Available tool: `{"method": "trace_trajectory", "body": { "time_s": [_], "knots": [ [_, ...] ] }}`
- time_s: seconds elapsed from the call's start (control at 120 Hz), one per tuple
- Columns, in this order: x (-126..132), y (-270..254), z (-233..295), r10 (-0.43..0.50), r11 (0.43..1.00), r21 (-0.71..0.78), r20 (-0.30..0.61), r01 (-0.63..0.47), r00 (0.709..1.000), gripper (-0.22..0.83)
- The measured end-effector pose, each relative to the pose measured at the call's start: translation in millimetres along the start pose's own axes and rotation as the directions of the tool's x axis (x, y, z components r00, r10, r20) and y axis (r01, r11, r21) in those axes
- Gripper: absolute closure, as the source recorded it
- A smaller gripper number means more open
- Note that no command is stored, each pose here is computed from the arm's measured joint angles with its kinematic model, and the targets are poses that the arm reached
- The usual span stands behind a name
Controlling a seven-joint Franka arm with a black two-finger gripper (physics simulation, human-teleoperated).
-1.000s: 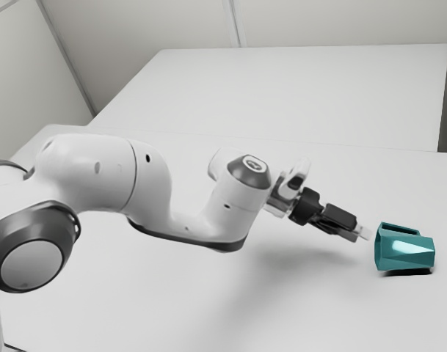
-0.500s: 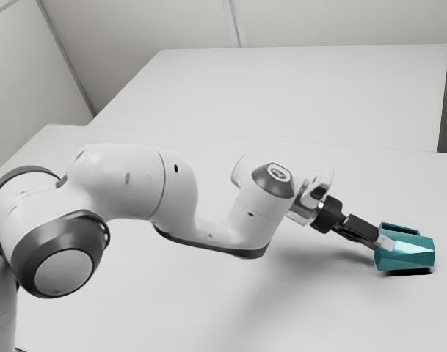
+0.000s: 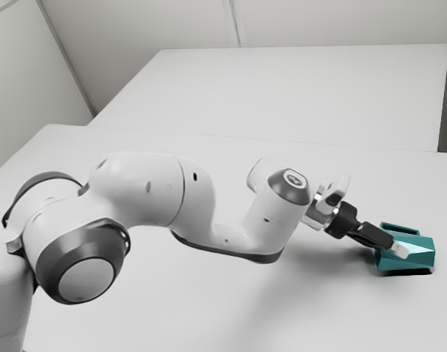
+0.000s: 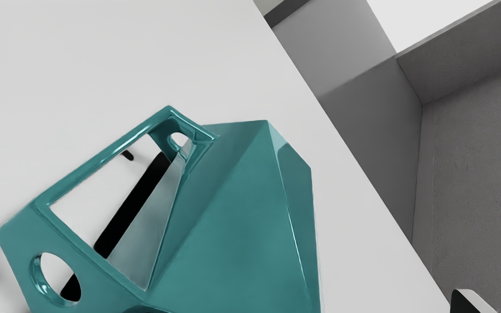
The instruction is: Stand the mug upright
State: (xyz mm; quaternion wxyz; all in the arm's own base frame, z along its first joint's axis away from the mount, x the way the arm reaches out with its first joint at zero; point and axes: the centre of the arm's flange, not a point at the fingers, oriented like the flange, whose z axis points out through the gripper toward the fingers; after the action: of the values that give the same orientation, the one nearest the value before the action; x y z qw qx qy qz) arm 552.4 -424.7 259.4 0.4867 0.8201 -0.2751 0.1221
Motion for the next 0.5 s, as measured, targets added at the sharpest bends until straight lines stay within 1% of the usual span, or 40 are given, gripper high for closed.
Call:
{"method": "trace_trajectory", "body": {
  "time_s": [0.2,0.275,0.367,0.5],
  "knots": [
    [1.2,-1.9,9.2,0.008,1.000,-0.002,0.005,-0.008,1.000,0.03],
    [0.9,-2.5,10.6,0.009,1.000,-0.002,0.007,-0.009,1.000,0.05],
    [1.6,-0.6,13.1,0.013,1.000,-0.005,0.008,-0.013,1.000,0.11],
    [2.9,0.3,13.8,0.017,1.000,-0.005,0.007,-0.017,1.000,0.24]
  ]
}}
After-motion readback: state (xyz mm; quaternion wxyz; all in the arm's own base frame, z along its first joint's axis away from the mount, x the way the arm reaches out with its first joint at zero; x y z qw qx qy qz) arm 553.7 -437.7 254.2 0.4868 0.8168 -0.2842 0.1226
